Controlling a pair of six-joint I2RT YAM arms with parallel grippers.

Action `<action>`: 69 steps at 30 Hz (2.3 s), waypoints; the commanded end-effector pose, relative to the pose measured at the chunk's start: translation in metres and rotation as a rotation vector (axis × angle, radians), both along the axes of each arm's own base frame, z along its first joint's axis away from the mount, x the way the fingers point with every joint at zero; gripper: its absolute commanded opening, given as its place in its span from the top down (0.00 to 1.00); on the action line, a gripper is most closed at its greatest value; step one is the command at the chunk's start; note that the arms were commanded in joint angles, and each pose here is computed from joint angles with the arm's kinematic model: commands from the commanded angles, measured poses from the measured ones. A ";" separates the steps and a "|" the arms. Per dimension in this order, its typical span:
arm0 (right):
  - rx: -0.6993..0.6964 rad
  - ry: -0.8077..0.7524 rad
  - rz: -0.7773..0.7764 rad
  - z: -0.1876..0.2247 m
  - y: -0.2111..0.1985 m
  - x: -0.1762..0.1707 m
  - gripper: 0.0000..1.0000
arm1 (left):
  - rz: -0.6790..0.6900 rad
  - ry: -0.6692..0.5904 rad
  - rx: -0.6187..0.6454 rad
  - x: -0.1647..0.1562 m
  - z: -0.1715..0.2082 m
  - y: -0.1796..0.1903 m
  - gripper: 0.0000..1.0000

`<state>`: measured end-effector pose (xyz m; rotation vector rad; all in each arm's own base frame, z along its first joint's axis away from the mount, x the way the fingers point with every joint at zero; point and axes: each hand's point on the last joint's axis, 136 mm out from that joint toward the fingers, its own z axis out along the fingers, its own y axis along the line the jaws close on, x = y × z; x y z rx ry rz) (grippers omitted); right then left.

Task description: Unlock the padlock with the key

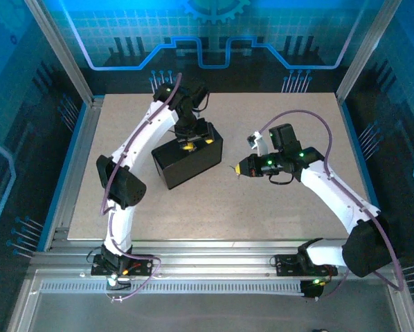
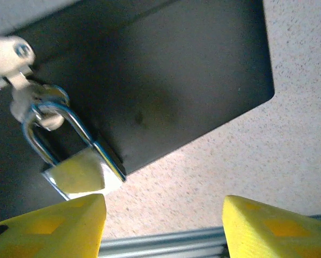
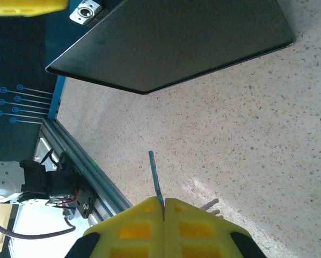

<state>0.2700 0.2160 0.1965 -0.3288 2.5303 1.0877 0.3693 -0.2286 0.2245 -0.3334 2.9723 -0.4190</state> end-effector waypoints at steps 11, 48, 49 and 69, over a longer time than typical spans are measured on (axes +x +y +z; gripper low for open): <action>-0.027 0.019 -0.006 0.001 0.000 -0.006 1.00 | -0.149 -0.351 0.090 0.061 0.018 0.084 0.13; -0.036 0.004 -0.018 0.001 -0.007 -0.013 1.00 | -0.320 -0.223 -0.376 0.031 -0.011 -0.032 0.15; -0.034 0.004 -0.016 0.000 -0.008 -0.013 1.00 | -0.342 -0.243 -0.341 0.033 -0.008 -0.027 0.15; 0.014 0.007 0.082 -0.005 -0.005 -0.012 1.00 | -1.393 -0.997 -0.065 -0.032 0.078 -0.019 0.16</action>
